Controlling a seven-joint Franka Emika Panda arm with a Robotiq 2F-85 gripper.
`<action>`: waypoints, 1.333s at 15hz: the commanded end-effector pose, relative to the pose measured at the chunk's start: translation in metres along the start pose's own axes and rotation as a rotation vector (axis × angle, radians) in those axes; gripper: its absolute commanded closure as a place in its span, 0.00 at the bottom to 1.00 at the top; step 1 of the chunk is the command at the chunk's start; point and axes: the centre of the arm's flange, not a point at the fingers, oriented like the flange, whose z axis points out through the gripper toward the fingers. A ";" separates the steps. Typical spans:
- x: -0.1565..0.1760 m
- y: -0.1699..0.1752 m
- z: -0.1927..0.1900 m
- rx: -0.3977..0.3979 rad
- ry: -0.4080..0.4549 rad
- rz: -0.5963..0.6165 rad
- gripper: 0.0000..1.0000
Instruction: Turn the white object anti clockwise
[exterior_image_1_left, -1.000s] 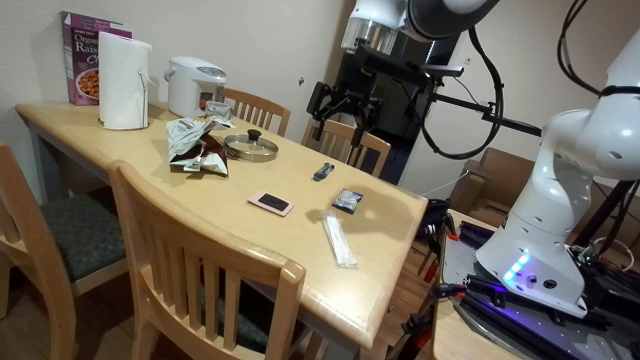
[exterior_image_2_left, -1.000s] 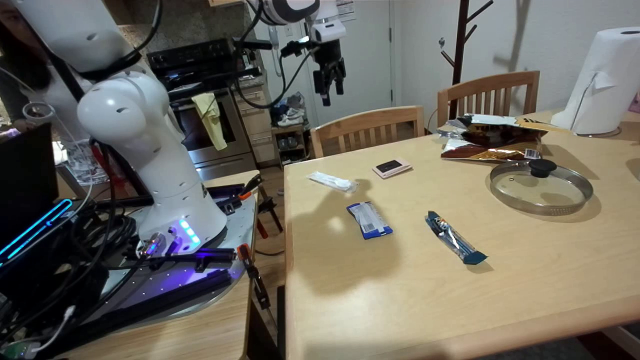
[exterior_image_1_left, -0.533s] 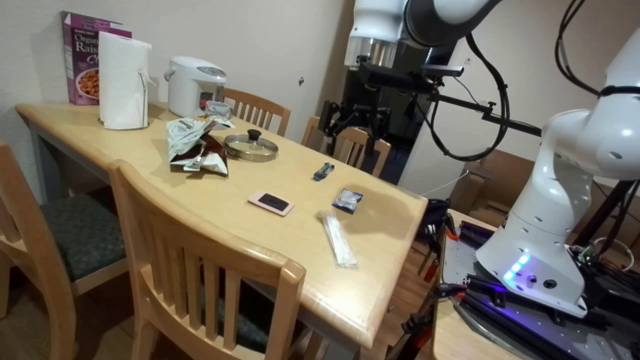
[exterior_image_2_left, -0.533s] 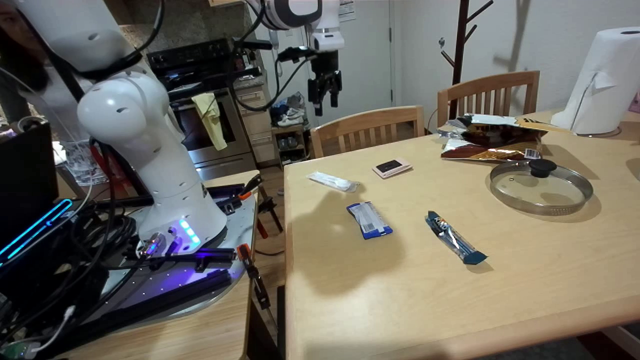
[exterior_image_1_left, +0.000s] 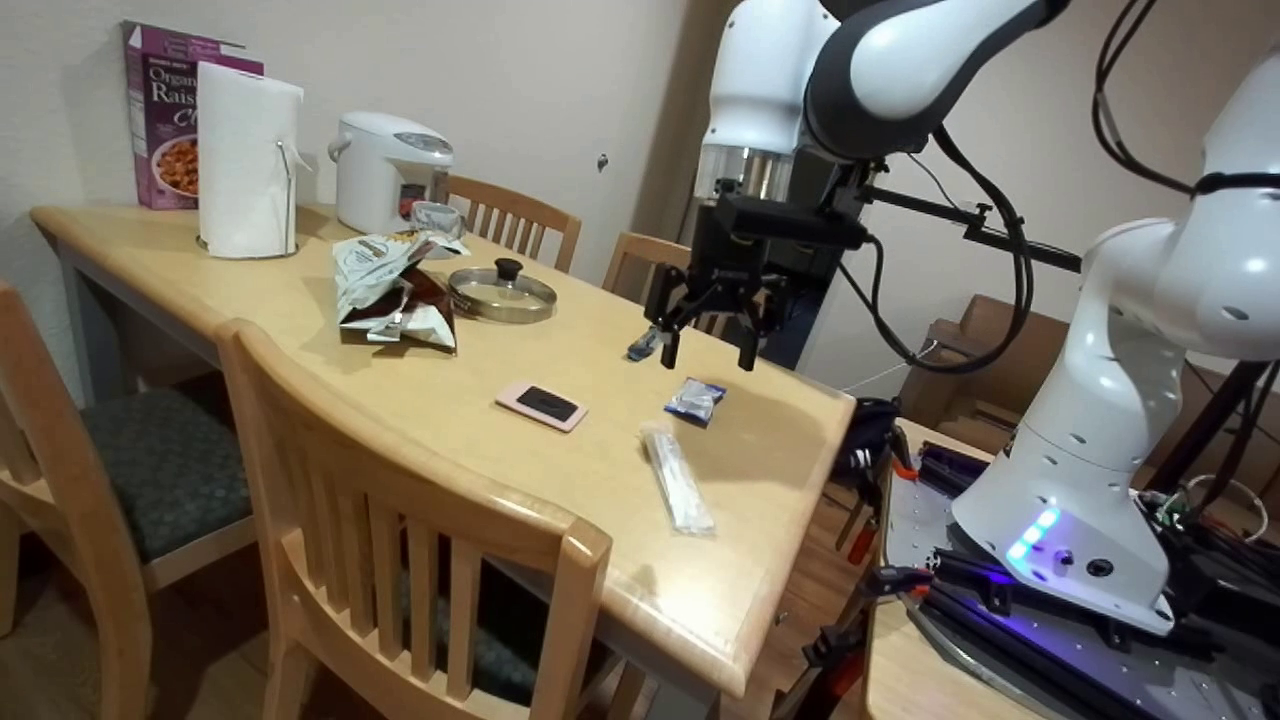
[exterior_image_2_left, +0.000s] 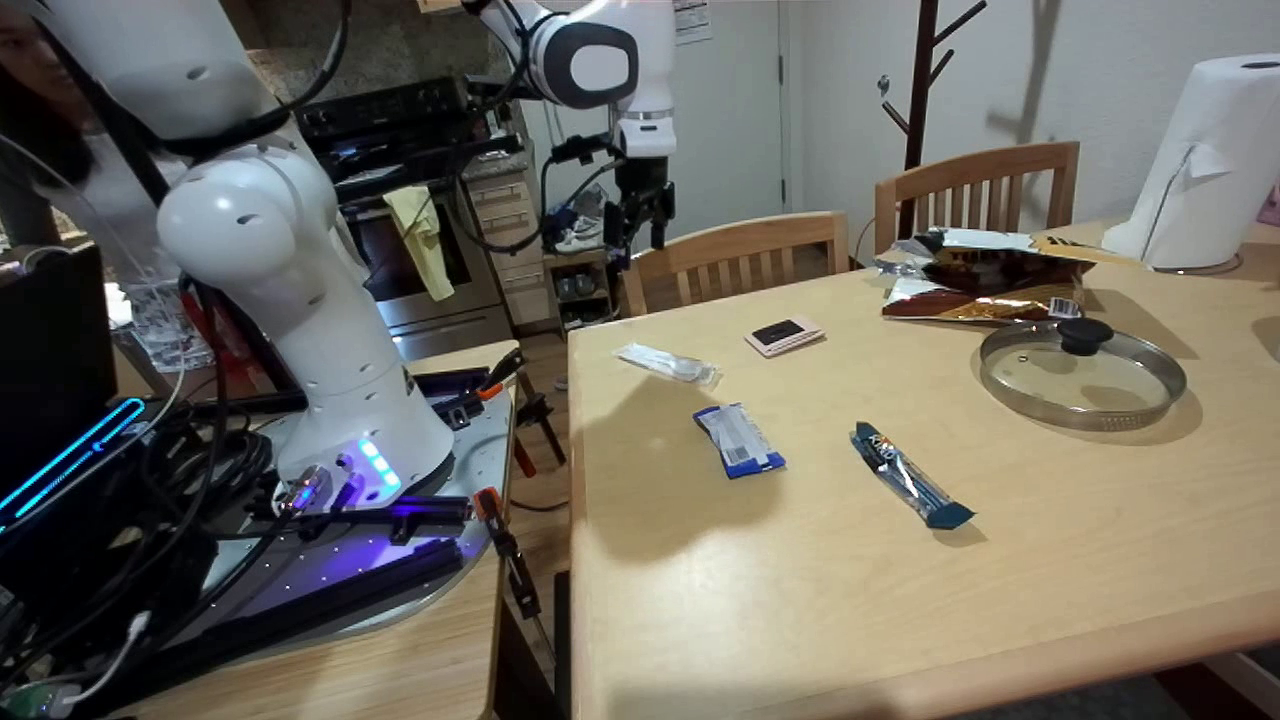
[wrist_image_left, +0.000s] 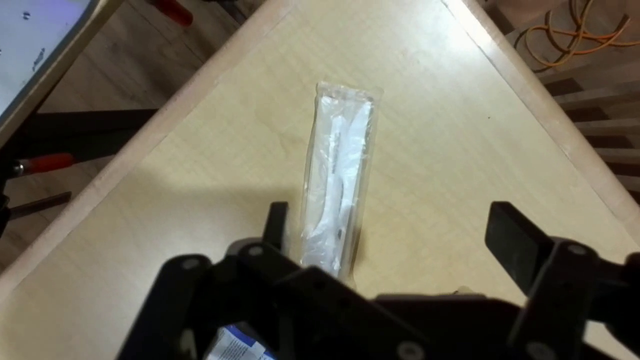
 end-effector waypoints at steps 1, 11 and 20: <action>-0.004 0.009 0.017 0.030 -0.035 -0.007 0.00; -0.002 0.011 0.020 -0.010 -0.037 -0.013 0.00; 0.033 -0.007 0.032 -0.087 -0.031 0.009 0.00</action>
